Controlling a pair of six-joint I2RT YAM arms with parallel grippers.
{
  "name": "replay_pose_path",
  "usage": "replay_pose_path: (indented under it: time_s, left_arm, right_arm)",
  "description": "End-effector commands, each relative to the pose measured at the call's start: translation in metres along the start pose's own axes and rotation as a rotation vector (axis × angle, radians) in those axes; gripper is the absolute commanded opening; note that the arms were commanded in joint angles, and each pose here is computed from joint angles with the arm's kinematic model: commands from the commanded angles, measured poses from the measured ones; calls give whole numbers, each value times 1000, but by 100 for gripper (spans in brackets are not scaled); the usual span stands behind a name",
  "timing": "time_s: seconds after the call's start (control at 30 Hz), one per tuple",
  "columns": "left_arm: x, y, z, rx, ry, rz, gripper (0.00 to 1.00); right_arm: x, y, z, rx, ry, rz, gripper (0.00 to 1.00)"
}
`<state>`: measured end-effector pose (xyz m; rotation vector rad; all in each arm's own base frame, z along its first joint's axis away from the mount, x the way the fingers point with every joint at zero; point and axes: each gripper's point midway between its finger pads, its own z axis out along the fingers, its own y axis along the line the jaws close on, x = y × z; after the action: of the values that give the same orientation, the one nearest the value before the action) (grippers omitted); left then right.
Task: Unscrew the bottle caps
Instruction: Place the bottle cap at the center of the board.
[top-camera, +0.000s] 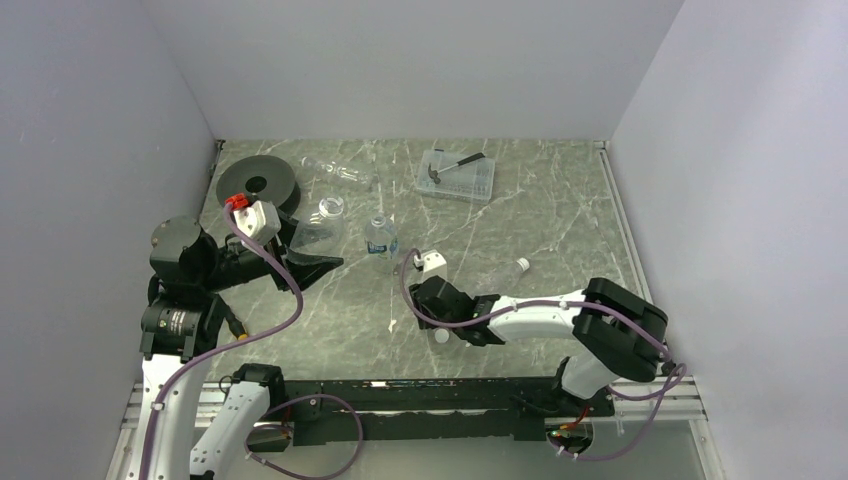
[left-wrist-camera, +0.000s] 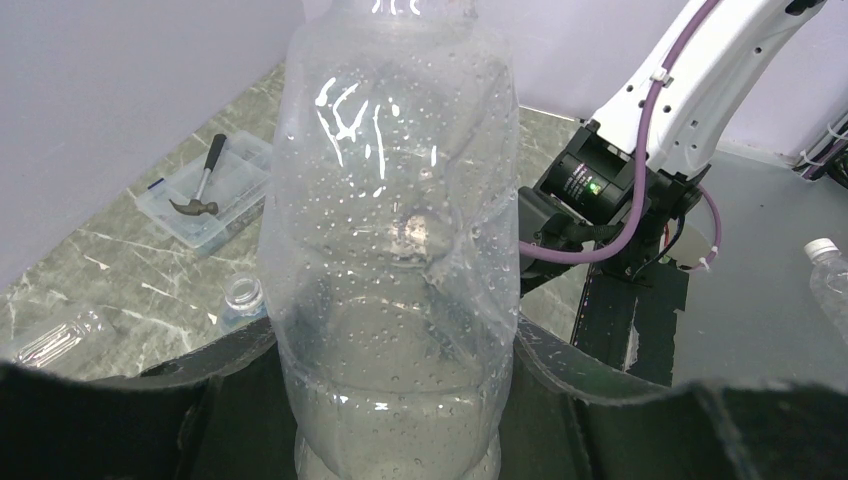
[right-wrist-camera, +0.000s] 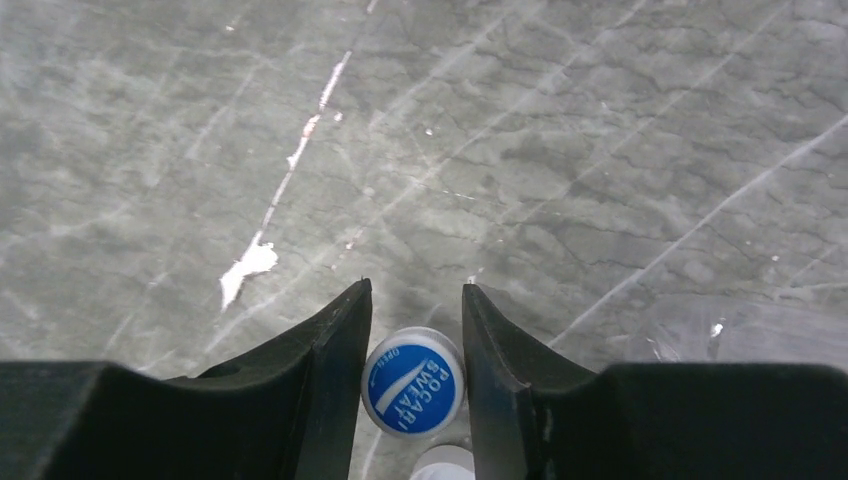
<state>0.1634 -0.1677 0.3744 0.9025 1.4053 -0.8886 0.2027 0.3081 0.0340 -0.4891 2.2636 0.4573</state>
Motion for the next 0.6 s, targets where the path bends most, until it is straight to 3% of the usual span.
replay_pose_path:
  time_s: [0.0, 0.17, 0.37, 0.47, 0.57]
  left_arm:
    - [-15, -6, -2, 17, -26, 47, 0]
    - [-15, -6, -3, 11, -26, 50, 0]
    - [-15, -6, -2, 13, -24, 44, 0]
    - [-16, -6, -3, 10, -24, 44, 0]
    - [-15, -6, -2, 13, -25, 41, 0]
  right_arm:
    - [-8, -3, 2, 50, -78, 23, 43]
    - [3, -6, 1, 75, -68, 21, 54]
    - [-8, -5, -6, 93, -85, 21, 58]
    - [-42, 3, -25, 77, -145, 19, 64]
    - [-101, 21, -70, -12, -264, 10, 75]
